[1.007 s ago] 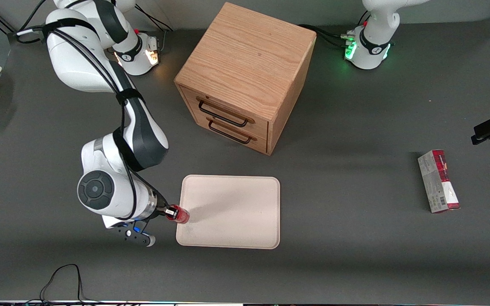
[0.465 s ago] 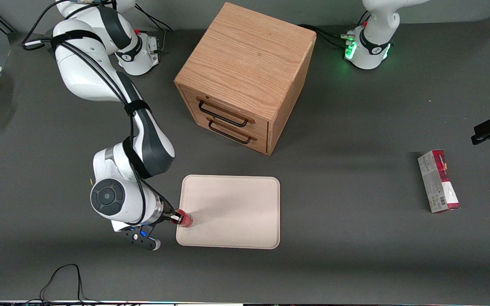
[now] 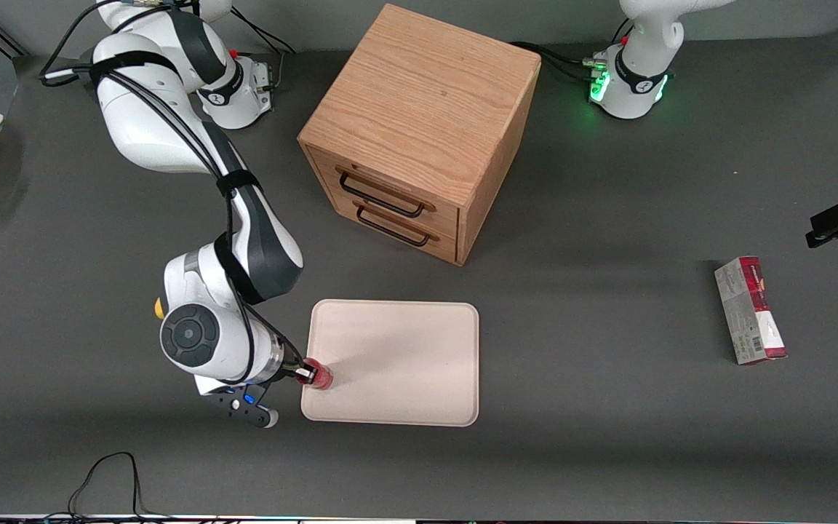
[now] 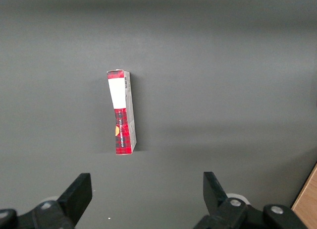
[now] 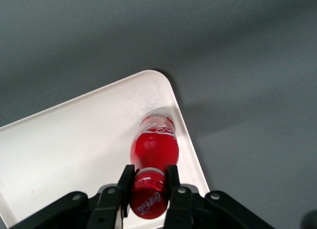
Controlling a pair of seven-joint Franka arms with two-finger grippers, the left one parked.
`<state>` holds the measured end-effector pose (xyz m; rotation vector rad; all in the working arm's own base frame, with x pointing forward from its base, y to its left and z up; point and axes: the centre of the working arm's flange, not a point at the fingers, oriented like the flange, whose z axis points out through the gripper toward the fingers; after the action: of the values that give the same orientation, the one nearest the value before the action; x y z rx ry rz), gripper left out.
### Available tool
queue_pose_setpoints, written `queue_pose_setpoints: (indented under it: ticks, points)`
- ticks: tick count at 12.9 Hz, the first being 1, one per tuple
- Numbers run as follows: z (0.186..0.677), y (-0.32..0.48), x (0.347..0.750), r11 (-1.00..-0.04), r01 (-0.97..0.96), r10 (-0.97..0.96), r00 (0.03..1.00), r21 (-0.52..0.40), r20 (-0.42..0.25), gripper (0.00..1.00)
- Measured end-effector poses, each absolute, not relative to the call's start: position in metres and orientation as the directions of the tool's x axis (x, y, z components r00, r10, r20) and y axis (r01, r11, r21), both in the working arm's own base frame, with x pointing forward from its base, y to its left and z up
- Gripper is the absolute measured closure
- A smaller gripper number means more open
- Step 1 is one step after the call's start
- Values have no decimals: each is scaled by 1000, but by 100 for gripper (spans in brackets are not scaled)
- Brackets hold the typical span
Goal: Place coke bottle on tray
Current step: 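Lower the bottle onto the tray's edge with the right gripper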
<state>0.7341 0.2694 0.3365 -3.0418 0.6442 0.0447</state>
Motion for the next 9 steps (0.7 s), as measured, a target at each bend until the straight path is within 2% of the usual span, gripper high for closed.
queue_pose_setpoints:
  ticks: [7, 8, 9]
  points:
    - [331, 270, 735, -907, -422, -421, 907, -17, -20, 69]
    - [329, 271, 736, -906, -423, -423, 906, -18, -18, 63]
    - [327, 272, 736, -906, -422, -422, 906, -17, -16, 52]
